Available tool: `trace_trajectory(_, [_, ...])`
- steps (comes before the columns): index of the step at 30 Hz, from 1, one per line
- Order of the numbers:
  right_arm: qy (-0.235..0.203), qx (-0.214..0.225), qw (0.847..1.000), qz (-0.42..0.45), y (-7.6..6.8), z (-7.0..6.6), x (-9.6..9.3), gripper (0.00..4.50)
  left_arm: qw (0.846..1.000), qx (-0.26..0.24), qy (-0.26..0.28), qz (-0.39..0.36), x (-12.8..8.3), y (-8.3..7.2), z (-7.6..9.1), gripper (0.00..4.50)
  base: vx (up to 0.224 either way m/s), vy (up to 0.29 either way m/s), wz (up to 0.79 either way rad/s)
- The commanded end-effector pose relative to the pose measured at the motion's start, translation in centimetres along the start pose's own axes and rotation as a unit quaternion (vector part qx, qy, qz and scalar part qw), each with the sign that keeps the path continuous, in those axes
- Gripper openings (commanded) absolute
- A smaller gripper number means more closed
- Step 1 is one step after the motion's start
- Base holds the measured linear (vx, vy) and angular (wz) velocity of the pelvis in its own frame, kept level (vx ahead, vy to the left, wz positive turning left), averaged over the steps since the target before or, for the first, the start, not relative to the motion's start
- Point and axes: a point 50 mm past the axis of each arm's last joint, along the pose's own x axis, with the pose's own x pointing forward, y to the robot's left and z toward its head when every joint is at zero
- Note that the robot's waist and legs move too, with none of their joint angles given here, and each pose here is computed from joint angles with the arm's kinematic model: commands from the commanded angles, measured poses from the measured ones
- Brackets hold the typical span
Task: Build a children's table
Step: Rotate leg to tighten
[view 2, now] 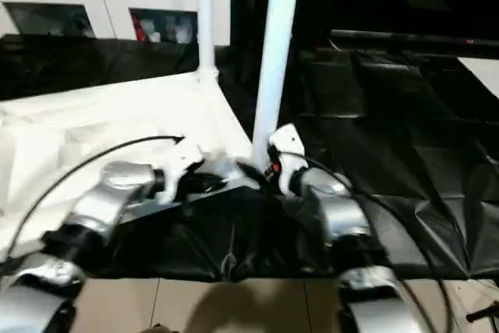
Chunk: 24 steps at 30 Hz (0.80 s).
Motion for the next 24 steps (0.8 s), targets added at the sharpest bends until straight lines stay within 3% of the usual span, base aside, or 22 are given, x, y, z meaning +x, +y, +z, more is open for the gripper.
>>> trace_trajectory(1, [0.039,0.011,0.992,0.121,2.8,-1.7,1.1,3.66,0.998,0.036,-0.044,-0.042,0.7,-0.8,1.9,0.0,0.0,0.0,0.0])
trace_trajectory(4, [0.056,0.003,0.983,0.173,2.7,-1.8,-0.4,3.66,0.997,0.036,-0.031,-0.067,-0.2,-0.8,1.4,0.0,0.0,0.0,0.0])
trace_trajectory(5, [0.058,0.002,0.982,0.179,2.6,-1.9,-0.6,3.41,0.996,0.036,-0.03,-0.07,-0.4,-0.8,1.4,0.0,0.0,0.0,0.0])
trace_trajectory(10, [0.084,-0.002,0.968,0.236,2.8,-2.0,-1.8,3.02,0.995,0.041,-0.018,-0.089,-1.4,-0.6,1.0,0.0,0.0,0.0,0.0])
trace_trajectory(19, [0.099,-0.014,0.963,0.251,3.1,-2.3,-1.8,2.25,0.995,0.039,-0.017,-0.092,-1.7,-0.4,1.0,0.0,0.0,0.0,0.0])
trace_trajectory(24, [0.098,-0.012,0.961,0.259,3.6,-2.4,-1.6,2.08,0.995,0.035,-0.019,-0.092,-1.7,-0.5,0.9,0.0,0.0,0.0,0.0])
